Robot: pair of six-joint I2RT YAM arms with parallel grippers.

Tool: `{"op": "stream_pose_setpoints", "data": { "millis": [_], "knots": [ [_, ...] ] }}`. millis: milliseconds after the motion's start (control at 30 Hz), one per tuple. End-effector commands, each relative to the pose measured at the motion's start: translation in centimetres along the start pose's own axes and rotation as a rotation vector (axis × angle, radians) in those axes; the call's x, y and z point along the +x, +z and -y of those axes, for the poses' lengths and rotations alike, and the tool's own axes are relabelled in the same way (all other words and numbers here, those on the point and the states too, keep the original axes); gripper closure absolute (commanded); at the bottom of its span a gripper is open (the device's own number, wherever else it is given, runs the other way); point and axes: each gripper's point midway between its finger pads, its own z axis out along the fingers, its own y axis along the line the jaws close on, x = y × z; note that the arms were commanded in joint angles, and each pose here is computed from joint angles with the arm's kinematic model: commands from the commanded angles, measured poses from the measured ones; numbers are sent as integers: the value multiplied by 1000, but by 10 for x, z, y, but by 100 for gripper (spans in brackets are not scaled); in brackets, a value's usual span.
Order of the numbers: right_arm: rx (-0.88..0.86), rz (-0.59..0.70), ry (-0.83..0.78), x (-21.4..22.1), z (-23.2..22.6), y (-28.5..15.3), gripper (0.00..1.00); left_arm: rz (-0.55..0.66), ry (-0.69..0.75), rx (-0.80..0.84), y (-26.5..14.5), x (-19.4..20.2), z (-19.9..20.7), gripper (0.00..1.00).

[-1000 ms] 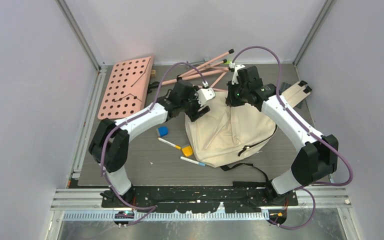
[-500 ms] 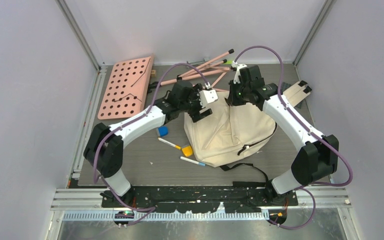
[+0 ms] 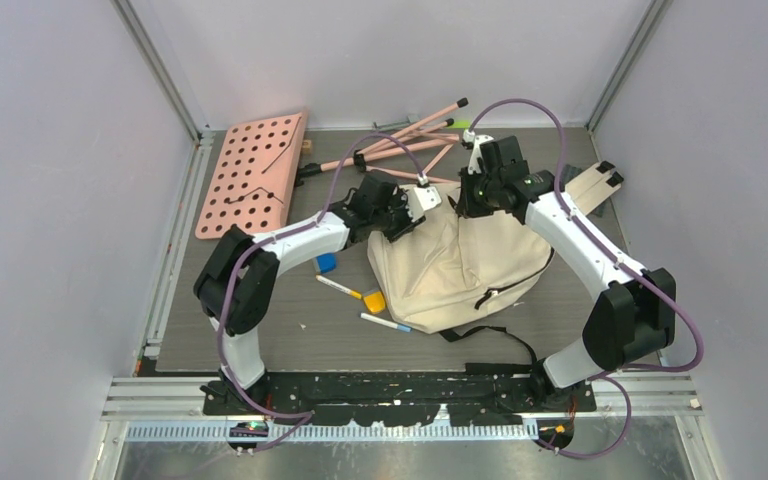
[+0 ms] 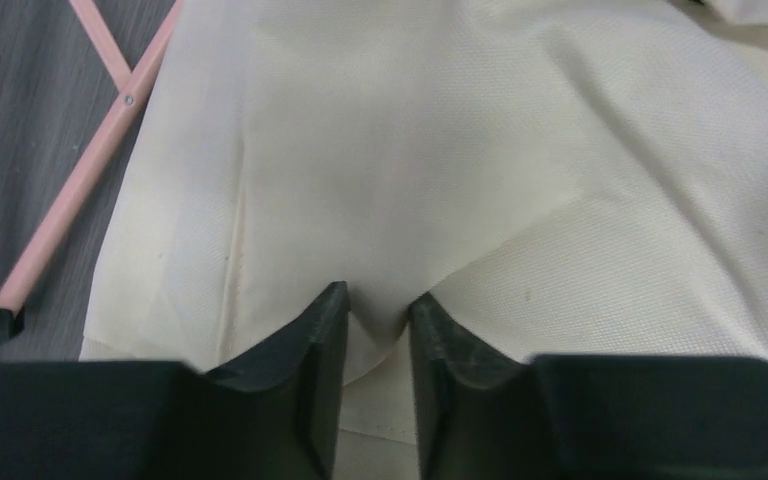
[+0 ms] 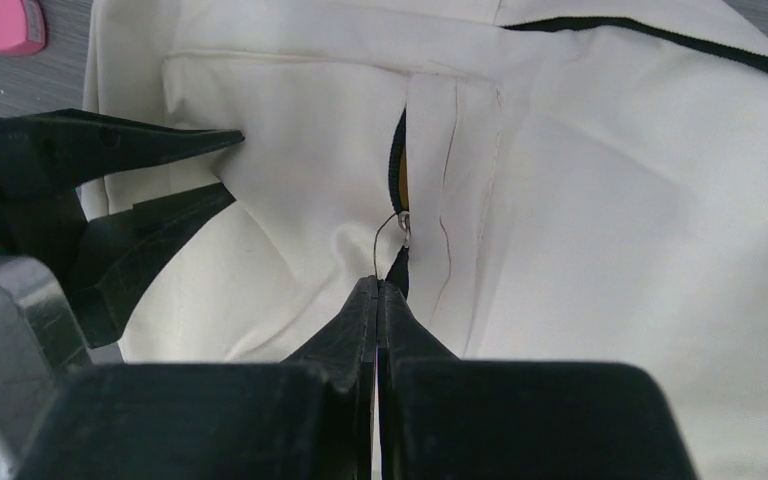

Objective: Pack the student bag
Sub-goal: Unzip the student bag at the center of the board.

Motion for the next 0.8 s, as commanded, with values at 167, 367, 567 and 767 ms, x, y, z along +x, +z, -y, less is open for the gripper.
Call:
{"op": "stream_pose_setpoints", "data": {
  "millis": [167,367,567,767],
  "knots": [
    [-10,-65,-85,27,3,-23,99,56,-105,-125,-7,-30,-31,100],
    [103,-123,-57,52,24,-26,99,44,-168,-144,-13,-30,-39,100],
    [153,-65,-19,52,31,-38,99,26,-277,-181,-21,-17,-58,100],
    [-61,-171,-22,75,-11,-22,99,66,-325,-150,-23,-30,-59,100]
  ]
}}
